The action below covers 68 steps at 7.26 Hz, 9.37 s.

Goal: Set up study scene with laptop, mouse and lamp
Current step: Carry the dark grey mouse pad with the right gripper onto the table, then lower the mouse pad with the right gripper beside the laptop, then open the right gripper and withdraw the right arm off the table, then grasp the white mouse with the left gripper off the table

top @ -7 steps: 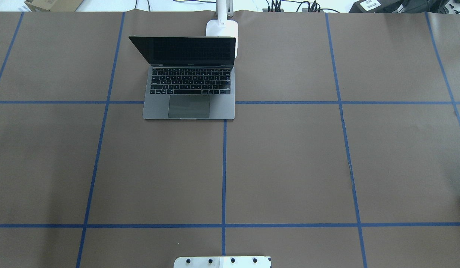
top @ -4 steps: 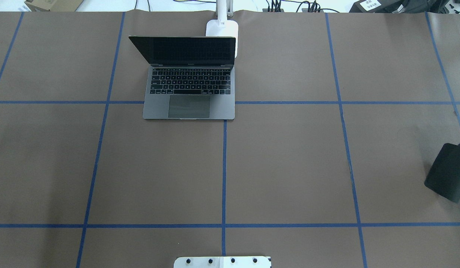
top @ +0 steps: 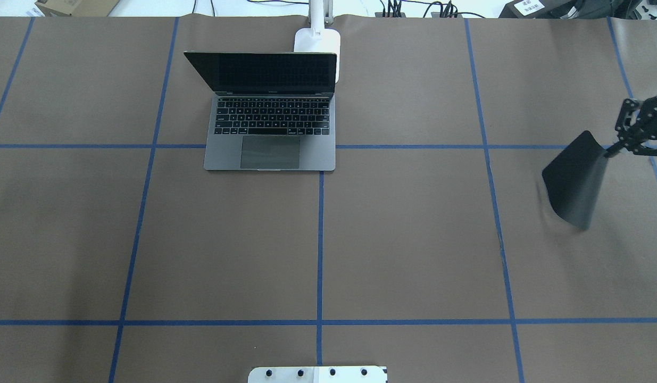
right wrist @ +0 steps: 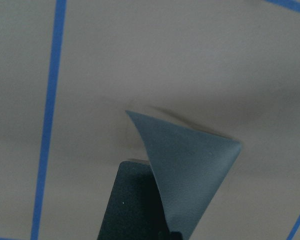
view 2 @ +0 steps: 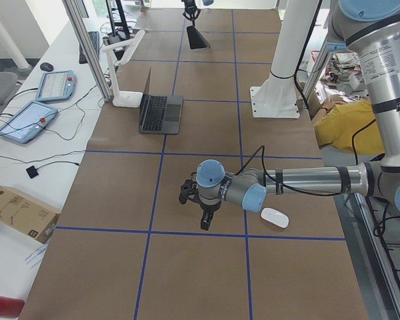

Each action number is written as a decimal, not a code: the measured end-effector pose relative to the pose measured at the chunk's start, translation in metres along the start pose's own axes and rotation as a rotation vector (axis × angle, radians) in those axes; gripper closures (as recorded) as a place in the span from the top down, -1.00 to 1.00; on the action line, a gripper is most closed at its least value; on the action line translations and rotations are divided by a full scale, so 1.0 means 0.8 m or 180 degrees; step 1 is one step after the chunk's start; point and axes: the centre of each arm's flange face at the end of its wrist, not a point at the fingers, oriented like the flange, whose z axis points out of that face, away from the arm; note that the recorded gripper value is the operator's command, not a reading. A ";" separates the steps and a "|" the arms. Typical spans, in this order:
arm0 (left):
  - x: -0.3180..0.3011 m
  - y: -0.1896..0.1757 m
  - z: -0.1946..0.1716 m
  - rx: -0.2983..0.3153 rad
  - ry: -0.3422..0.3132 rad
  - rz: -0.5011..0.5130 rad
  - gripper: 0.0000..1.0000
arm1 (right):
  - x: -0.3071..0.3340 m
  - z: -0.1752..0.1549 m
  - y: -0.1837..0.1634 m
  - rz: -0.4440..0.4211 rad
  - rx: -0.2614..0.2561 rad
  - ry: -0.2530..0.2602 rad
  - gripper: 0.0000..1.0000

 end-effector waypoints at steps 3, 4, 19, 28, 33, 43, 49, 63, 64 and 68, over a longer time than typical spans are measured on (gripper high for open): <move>-0.001 0.000 -0.001 0.0007 -0.0001 -0.0009 1.00 | -0.094 0.019 0.168 -0.0106 0.0095 -0.0054 -1.00; -0.001 0.000 -0.003 0.0014 -0.0001 -0.0015 1.00 | -0.110 0.042 0.210 -0.0168 0.0222 -0.0103 -1.00; 0.007 0.000 -0.026 0.0137 0.0001 0.0001 1.00 | -0.248 0.202 0.220 -0.0165 0.1254 -0.0718 -1.00; 0.010 0.001 -0.029 0.0146 0.0001 0.0007 1.00 | -0.256 0.228 0.273 -0.0142 0.1292 -0.0836 -1.00; 0.006 0.003 -0.028 0.0139 -0.0003 -0.0014 1.00 | -0.265 0.264 0.382 0.0250 0.1138 -0.1019 -1.00; 0.004 0.004 -0.027 0.0134 -0.0004 -0.0024 1.00 | -0.286 0.270 0.389 0.0707 0.1234 -0.1287 1.00; 0.022 0.008 -0.048 0.0241 0.0056 0.0046 1.00 | -0.219 0.212 0.270 -0.2003 0.1447 -0.0543 1.00; 0.097 0.205 0.048 -0.0398 0.0094 0.0166 1.00 | 0.094 0.023 -0.117 -0.4064 0.1340 0.0257 1.00; 0.099 0.209 0.054 -0.0472 0.0091 0.0162 1.00 | 0.093 0.023 -0.117 -0.4065 0.1349 0.0260 1.00; 0.116 0.221 0.092 -0.0667 -0.0029 0.0214 1.00 | 0.091 0.022 -0.116 -0.4071 0.1367 0.0263 1.00</move>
